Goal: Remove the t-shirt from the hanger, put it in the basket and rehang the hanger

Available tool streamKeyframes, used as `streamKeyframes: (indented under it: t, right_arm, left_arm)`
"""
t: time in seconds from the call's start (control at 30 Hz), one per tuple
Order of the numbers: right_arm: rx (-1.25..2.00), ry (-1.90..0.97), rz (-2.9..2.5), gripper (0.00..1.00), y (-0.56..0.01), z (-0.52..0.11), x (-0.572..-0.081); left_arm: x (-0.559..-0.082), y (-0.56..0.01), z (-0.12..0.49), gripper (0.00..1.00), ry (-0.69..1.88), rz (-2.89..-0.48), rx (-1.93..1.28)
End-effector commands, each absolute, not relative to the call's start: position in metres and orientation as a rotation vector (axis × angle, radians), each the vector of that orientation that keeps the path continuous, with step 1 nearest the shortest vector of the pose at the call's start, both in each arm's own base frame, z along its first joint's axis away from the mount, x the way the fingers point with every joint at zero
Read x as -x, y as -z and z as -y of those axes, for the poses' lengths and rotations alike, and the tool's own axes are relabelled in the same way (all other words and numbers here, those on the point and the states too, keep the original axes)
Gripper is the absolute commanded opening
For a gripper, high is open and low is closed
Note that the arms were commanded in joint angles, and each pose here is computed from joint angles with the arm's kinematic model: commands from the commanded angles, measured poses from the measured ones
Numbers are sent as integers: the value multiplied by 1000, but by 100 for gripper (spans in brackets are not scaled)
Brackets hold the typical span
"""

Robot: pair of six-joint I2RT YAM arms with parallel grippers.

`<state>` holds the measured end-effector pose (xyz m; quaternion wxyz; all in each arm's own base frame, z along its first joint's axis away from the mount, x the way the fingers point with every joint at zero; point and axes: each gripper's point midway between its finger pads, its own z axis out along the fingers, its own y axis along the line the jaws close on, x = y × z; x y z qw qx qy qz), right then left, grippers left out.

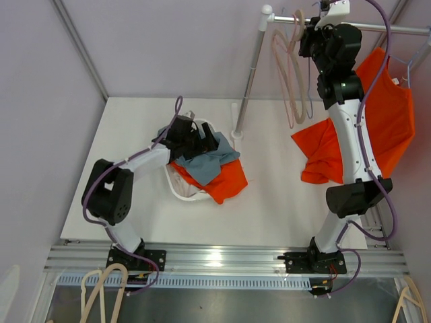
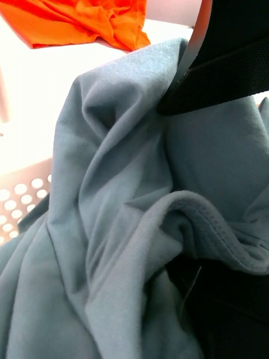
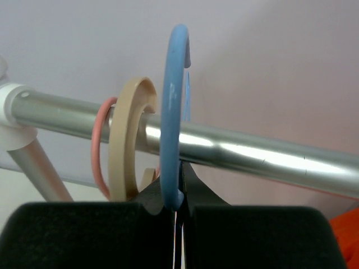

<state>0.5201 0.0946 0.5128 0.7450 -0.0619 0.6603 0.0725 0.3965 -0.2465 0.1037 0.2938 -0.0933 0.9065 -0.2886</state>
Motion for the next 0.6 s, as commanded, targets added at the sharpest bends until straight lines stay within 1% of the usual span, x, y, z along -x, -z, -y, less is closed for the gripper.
streamKeyframes:
  t: [0.0,0.03,0.1,0.13,0.2,0.23,0.37,0.43,0.57]
  right_arm:
    - [131,-129,-1405,0,-531,-89,-522]
    - [129,-128,-1394,0,-535,-88,-522]
    - [126,-128,-1393,0,-534,-87,-524]
    - [125,-128,-1398,0,-532,-87,-527]
    - [123,-127,-1402,0,-529,-87,-530]
    - [123,-127,-1410,0,-525,-87,-533]
    - [123,-129,-1427,0,-517,-88,-539]
    - [121,-131,-1438,0,-512,-89,-542]
    - [124,-140,-1461,0,-500,-91,-546]
  left_arm:
    - [-360,-93,222,100,627,-2475,276]
    - [-363,-103,216,99,583,-2425,277]
    - [-354,-117,217,100,545,-2367,243]
    - [-355,-142,211,100,514,-2283,238]
    - [-344,-162,218,99,509,-2221,191]
    - [-340,-185,216,100,519,-2157,173]
    - [-323,-232,223,99,550,-2022,105]
    - [-321,-246,223,100,573,-1999,104]
    - [-322,-260,218,100,536,-1996,102]
